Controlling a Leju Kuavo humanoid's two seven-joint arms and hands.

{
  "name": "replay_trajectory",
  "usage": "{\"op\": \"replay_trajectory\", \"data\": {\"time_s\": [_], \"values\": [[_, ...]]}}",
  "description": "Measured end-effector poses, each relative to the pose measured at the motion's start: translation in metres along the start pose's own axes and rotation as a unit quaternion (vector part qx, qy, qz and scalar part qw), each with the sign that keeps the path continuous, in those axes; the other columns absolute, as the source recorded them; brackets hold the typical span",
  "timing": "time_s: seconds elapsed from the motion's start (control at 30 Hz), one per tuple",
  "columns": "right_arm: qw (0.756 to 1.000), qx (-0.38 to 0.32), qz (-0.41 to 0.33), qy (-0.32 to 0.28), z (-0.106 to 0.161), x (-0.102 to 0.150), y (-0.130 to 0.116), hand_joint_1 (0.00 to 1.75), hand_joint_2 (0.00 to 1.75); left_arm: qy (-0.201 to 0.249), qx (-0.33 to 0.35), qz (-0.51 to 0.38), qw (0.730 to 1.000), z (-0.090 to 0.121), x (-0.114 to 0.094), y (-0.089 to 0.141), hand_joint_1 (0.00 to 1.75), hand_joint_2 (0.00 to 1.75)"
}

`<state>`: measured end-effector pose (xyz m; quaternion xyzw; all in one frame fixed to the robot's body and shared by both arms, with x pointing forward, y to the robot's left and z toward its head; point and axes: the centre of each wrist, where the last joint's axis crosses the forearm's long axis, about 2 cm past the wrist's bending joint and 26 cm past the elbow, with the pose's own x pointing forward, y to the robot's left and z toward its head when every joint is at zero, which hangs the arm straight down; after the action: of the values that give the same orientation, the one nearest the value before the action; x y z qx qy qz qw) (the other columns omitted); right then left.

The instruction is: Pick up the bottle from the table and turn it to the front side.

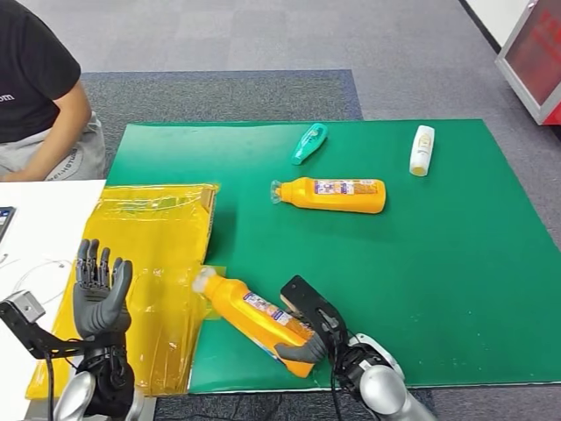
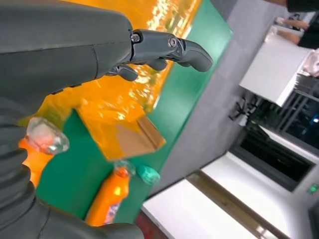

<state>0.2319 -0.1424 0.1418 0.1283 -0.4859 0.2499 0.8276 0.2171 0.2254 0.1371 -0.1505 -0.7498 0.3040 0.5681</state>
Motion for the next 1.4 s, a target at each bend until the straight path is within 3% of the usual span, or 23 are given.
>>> {"op": "replay_trajectory", "data": {"time_s": [0.13,0.47,0.87,1.17,1.4], "values": [[1.000,0.010,-0.017,-0.008,0.001,0.006,0.000,1.75,1.75,0.005,-0.012,0.017,1.000,0.002,0.000,-0.009,0.00,1.75],[0.998,0.009,-0.054,-0.044,0.003,0.029,0.001,1.75,1.75,0.073,-0.022,0.064,0.995,0.013,-0.009,-0.029,0.00,1.75],[0.989,-0.048,-0.103,-0.096,0.021,0.051,-0.007,1.75,1.75,0.036,-0.036,-0.006,0.999,0.014,-0.009,-0.025,0.00,1.75],[0.985,-0.059,-0.111,-0.118,0.029,0.059,-0.010,1.75,1.75,0.040,-0.052,-0.019,0.998,0.016,-0.010,-0.022,0.00,1.75],[0.987,-0.006,-0.106,-0.124,0.031,0.062,-0.007,1.75,1.75,0.068,-0.066,0.008,0.995,0.015,-0.011,-0.022,0.00,1.75]]}}
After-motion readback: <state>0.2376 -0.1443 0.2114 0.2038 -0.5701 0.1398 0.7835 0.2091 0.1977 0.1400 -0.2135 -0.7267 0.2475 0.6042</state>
